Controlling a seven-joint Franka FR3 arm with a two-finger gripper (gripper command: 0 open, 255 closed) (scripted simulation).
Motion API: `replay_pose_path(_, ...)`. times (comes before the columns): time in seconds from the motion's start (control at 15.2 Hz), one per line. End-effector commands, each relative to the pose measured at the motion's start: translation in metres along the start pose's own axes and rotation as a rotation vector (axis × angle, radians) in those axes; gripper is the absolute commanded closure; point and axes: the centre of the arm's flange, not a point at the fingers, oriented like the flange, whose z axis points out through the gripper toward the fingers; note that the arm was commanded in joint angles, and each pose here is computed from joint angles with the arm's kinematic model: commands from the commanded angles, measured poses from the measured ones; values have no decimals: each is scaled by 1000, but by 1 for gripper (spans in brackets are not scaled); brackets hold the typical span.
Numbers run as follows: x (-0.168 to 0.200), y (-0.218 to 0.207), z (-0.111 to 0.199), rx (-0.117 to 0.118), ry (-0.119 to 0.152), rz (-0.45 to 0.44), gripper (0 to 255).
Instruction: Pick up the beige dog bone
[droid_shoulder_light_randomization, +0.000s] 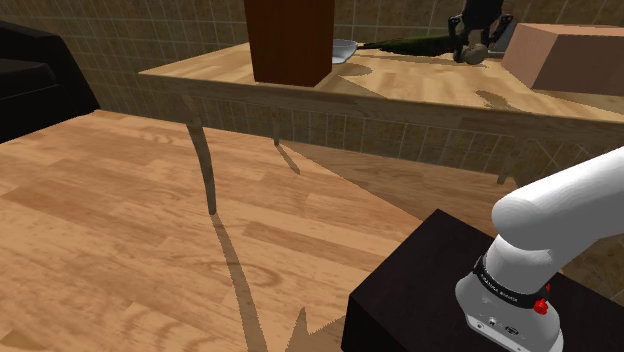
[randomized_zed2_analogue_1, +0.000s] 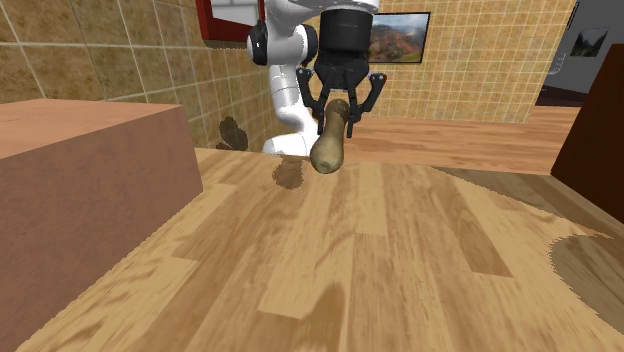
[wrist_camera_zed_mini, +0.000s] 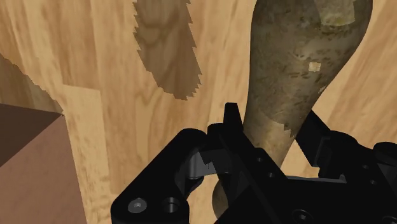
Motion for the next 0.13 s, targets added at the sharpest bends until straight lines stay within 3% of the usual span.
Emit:
replay_pose_path(0.0, 2, -1, -6, 0, 0, 0, 255)
replay_pose_path(0.07, 2, -1, -6, 0, 0, 0, 255)
